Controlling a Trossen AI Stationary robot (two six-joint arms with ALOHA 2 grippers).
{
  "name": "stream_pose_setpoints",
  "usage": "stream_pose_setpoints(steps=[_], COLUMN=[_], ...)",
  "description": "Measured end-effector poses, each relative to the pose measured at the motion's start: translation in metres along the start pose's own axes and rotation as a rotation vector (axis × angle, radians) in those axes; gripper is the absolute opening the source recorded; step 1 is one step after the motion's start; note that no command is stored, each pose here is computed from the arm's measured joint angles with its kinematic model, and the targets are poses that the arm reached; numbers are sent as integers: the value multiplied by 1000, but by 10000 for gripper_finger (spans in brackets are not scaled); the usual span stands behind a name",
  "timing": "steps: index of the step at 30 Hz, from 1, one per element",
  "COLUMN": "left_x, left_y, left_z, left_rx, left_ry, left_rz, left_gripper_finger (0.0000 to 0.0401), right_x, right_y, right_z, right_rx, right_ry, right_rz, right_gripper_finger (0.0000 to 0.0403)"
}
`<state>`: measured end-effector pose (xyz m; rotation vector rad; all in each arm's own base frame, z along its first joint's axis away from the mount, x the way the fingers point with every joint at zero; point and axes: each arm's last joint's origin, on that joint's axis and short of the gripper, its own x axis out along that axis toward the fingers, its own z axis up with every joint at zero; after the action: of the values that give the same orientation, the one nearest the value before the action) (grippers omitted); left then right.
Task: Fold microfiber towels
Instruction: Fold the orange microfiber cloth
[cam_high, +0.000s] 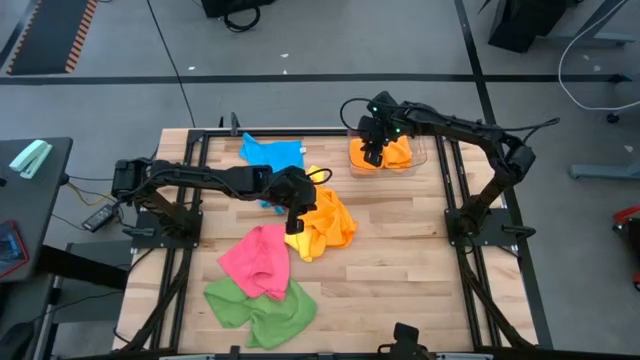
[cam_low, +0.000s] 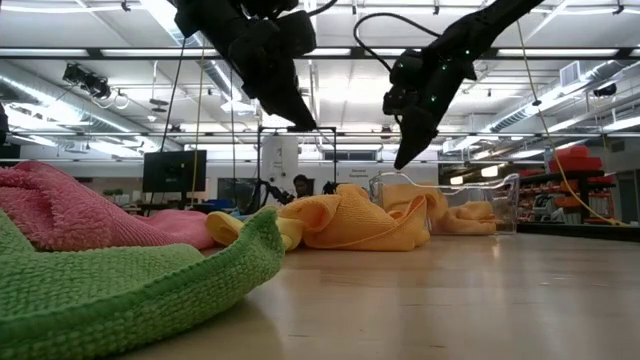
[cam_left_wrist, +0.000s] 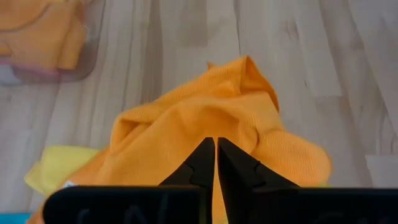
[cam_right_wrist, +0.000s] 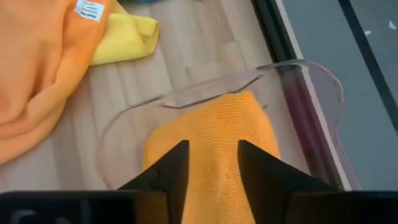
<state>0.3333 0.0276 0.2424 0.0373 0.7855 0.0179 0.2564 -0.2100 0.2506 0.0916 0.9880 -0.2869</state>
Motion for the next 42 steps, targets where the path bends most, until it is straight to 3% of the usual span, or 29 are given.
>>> stream_pose_setpoints(steps=[7,12,24,31,42], left_x=[0,0,0,0,0], left_y=[0,0,0,0,-5], left_z=[1,2,3,3,6], left_rx=[0,-6,-56,-68,-257], left_ry=[-11,-19,-30,-30,-58], left_rz=[1,2,1,0,-15], left_gripper_finger=[14,18,16,13,29], right_x=[-21,-30,-16,-7,8], right_y=[5,17,86,119,155], right_z=[2,6,14,12,0], right_rx=[60,78,-53,-125,-204], right_ry=[-37,-94,-73,-68,-104], right_rz=[-14,95,278,290,349], right_gripper_finger=[177,173,172,172,172])
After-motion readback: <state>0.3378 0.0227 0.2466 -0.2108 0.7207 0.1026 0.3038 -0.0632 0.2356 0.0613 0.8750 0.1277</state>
